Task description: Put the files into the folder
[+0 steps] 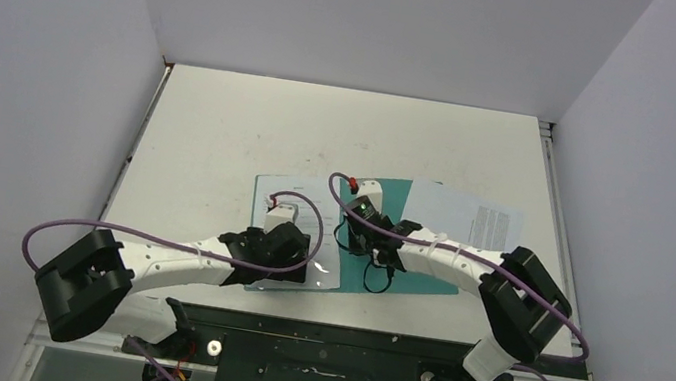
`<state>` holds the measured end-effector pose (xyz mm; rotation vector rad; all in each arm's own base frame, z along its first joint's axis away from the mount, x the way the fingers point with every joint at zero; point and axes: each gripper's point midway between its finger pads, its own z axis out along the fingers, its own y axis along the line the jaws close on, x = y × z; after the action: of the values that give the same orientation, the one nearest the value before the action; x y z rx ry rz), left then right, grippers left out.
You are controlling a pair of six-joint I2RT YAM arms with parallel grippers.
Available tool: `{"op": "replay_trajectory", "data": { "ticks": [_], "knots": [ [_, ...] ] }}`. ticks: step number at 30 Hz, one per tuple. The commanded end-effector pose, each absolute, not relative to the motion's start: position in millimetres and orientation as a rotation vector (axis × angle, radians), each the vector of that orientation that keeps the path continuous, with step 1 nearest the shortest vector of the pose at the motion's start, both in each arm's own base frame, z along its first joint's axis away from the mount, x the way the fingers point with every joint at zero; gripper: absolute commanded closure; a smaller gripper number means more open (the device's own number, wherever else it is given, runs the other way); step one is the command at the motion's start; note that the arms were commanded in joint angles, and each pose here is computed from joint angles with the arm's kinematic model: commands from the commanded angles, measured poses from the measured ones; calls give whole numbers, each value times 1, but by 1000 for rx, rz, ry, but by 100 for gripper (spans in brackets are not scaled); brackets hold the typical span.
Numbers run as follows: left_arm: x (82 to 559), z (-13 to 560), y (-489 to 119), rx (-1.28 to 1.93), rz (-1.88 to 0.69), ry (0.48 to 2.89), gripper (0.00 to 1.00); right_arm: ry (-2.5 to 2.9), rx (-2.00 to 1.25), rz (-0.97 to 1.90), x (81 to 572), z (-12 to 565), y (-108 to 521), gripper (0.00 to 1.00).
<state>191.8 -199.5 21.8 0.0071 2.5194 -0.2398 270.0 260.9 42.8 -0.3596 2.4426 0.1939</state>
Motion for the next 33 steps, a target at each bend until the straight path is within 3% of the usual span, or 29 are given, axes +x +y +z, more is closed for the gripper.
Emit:
{"op": "replay_trajectory", "data": {
  "ticks": [1,15,33],
  "knots": [
    [178,3,-196,23,-195,2601,17,2435,-331,140,271,37,255,84],
    [174,-2,-191,69,-52,2614,17,2442,-304,16,269,23,236,89],
    [164,-13,-195,108,-21,2649,17,2448,-296,75,268,19,246,92]
  ]
}}
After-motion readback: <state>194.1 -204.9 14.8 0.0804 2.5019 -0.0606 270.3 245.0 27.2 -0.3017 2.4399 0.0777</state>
